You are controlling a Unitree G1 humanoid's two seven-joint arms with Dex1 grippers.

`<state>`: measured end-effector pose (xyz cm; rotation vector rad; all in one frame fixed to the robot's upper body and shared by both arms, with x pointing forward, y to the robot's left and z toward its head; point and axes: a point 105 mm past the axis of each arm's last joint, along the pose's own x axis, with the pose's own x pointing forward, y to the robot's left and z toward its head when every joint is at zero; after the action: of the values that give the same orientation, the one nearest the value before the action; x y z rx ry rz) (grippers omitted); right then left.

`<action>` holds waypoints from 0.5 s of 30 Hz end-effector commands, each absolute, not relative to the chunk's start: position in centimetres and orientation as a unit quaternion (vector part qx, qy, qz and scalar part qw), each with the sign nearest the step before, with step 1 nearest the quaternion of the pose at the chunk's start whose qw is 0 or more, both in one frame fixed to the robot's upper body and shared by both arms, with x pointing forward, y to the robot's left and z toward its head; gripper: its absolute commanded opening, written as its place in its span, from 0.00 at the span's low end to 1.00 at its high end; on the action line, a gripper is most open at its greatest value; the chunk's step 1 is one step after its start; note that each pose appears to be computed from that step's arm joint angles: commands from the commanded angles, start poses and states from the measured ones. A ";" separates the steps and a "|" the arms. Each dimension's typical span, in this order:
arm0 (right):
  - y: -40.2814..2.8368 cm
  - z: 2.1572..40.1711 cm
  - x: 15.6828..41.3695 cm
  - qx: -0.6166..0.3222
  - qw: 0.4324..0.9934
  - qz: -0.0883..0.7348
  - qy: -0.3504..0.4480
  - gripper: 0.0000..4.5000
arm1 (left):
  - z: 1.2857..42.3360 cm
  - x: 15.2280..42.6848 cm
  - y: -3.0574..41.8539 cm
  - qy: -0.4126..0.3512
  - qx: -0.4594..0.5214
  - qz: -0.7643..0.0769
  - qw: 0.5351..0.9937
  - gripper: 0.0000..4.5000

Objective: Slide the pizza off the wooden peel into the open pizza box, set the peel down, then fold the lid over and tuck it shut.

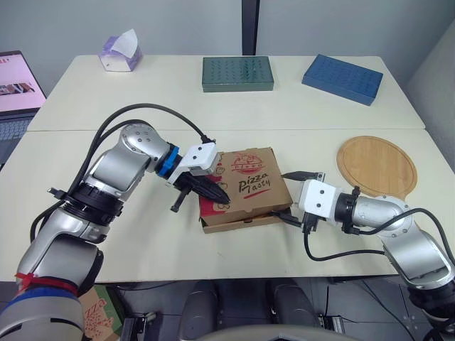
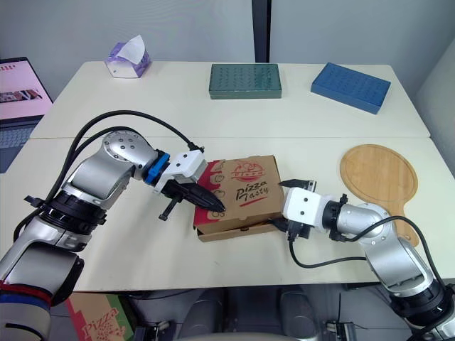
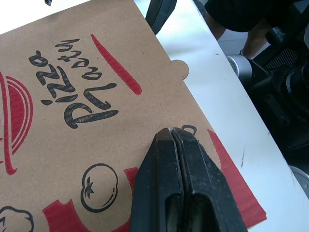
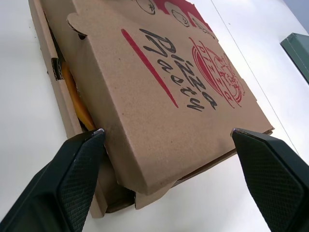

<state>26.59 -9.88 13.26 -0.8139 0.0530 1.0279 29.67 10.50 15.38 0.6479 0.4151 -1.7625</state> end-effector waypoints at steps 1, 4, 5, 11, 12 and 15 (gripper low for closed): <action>-9.5 13.6 26.4 -0.378 0.795 0.475 0.012 1.00 | 14.3 29.0 10.2 0.191 0.279 -0.760 0.556 0.00; -9.3 13.6 26.3 -0.369 0.798 0.476 0.012 1.00 | 14.1 28.9 10.2 0.192 0.280 -0.760 0.555 0.00; -9.2 13.6 26.3 -0.369 0.798 0.476 0.012 1.00 | 14.1 28.9 10.1 0.191 0.280 -0.759 0.555 0.00; -9.1 13.7 25.6 -0.360 0.794 0.489 0.012 1.00 | 14.1 29.0 10.2 0.191 0.281 -0.758 0.557 0.00; -9.0 14.1 25.2 -0.344 0.795 0.500 0.011 1.00 | 14.1 29.1 10.2 0.191 0.281 -0.757 0.557 0.00; -9.3 14.8 24.3 -0.310 0.796 0.520 0.022 1.00 | 14.0 29.1 10.3 0.192 0.281 -0.757 0.558 0.00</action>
<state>24.89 -9.26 13.23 -0.6765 0.0890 1.1044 29.51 10.29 14.86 0.6485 0.4161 -1.7670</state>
